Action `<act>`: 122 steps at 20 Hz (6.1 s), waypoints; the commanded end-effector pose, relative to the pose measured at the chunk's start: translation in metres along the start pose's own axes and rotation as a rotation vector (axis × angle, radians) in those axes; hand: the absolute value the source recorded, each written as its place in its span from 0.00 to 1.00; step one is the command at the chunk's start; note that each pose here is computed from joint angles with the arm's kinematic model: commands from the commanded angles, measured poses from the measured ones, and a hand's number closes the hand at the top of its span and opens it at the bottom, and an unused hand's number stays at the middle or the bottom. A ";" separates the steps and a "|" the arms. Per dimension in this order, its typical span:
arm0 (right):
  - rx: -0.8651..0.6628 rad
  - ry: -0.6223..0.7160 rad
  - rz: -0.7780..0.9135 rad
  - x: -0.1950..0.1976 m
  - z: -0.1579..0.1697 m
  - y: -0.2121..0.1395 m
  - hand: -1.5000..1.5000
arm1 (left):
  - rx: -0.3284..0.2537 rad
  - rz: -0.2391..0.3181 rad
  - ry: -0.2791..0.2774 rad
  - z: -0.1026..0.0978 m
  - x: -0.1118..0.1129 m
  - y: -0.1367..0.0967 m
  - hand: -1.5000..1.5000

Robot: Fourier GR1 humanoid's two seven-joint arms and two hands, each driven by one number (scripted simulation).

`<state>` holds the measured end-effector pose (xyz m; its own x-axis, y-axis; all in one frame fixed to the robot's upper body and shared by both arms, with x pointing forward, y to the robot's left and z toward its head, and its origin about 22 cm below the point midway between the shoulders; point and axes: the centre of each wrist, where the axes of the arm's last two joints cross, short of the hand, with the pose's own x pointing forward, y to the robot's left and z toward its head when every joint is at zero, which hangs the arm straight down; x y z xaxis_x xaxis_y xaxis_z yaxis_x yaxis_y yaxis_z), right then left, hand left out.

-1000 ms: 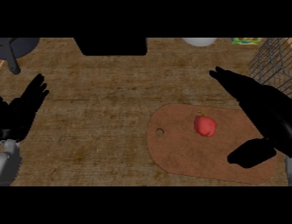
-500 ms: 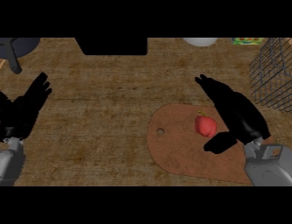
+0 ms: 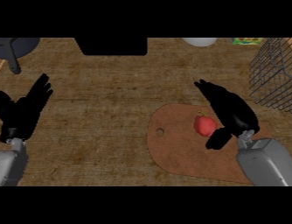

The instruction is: Pick the bell pepper from the cutting board and place it in the basket

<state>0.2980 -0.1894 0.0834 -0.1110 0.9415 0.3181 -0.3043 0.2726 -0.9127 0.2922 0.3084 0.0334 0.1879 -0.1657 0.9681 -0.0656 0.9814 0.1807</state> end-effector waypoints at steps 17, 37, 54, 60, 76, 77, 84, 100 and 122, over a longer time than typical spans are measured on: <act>0.051 -0.084 -0.032 -0.023 -0.005 0.020 0.00 | 0.010 -0.011 -0.014 0.005 -0.010 0.013 0.50; 0.103 -0.057 0.198 -0.018 -0.024 0.060 1.00 | -0.002 -0.006 0.000 0.008 0.004 0.006 0.50; 0.046 -0.101 -0.259 0.046 0.119 0.131 1.00 | 0.012 -0.008 -0.006 0.000 -0.003 0.001 0.50; -0.205 -0.294 -0.605 0.070 0.149 0.087 1.00 | 0.001 0.004 0.016 0.008 0.007 0.024 0.50; -0.596 -0.121 -0.479 0.068 0.205 -0.035 1.00 | -0.005 0.005 0.013 0.011 0.000 0.008 0.50; -0.611 -0.125 -0.510 0.072 0.196 -0.037 1.00 | -0.004 0.006 0.010 0.004 -0.002 0.006 0.50; -0.735 -0.052 -0.507 0.075 0.145 -0.095 1.00 | 0.004 0.010 -0.008 -0.005 0.009 -0.013 0.50; -0.832 0.218 -0.366 -0.047 0.086 -0.176 1.00 | -0.016 0.008 0.003 -0.002 0.007 0.004 0.50; -0.897 0.338 -0.449 -0.173 0.015 -0.149 0.00 | -0.013 0.010 0.004 -0.013 -0.004 0.003 0.50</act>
<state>0.3389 -0.3905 0.1698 0.1489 0.6792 0.7187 0.5777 0.5301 -0.6207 0.2971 0.3120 0.0355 0.1861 -0.1646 0.9686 -0.0573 0.9824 0.1779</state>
